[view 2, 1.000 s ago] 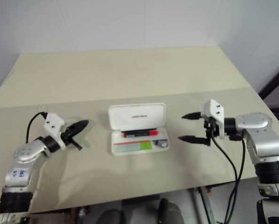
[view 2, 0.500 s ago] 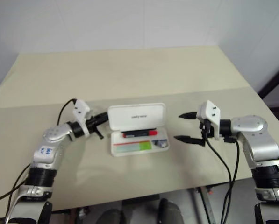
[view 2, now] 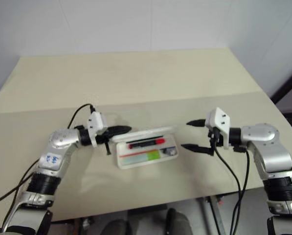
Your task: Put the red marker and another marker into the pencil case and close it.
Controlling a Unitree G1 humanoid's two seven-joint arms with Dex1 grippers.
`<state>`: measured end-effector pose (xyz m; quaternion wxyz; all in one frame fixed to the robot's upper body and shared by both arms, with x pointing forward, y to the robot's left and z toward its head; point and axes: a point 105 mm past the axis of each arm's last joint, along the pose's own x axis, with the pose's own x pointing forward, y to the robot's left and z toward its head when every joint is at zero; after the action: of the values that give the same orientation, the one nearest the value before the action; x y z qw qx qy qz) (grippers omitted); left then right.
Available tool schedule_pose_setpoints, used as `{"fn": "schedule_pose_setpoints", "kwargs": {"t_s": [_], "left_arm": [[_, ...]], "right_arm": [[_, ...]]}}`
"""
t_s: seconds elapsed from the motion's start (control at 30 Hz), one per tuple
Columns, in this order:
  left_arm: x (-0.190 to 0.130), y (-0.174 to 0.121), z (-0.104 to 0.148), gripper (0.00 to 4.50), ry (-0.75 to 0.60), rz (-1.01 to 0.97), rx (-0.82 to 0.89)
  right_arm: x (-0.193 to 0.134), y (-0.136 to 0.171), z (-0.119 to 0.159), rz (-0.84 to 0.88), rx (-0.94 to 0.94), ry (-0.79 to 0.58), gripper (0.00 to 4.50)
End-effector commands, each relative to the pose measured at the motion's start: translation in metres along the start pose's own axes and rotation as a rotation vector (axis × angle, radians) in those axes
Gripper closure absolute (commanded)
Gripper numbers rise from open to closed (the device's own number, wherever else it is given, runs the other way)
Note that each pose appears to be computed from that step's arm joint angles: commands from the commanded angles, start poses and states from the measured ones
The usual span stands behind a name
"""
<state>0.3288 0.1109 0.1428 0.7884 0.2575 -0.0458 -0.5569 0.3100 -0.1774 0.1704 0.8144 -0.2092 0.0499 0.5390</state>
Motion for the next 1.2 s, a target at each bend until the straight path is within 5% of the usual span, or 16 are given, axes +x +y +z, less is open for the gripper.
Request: {"fn": "schedule_pose_setpoints", "kwargs": {"t_s": [0.03, 0.7, 1.2], "left_arm": [[0.011, -0.006, 0.022, 4.49, 0.026, -0.112, 0.155], [0.052, -0.051, 0.013, 4.49, 0.153, -0.268, 0.014], [0.050, -0.065, 0.009, 4.49, 0.196, -0.303, 0.005]], "right_arm": [[-0.005, -0.006, 0.027, -0.040, -0.040, -0.090, 0.00], [-0.018, -0.001, 0.037, -0.042, 0.005, -0.070, 0.00], [-0.009, 0.007, 0.034, -0.046, 0.017, -0.080, 0.00]]}}
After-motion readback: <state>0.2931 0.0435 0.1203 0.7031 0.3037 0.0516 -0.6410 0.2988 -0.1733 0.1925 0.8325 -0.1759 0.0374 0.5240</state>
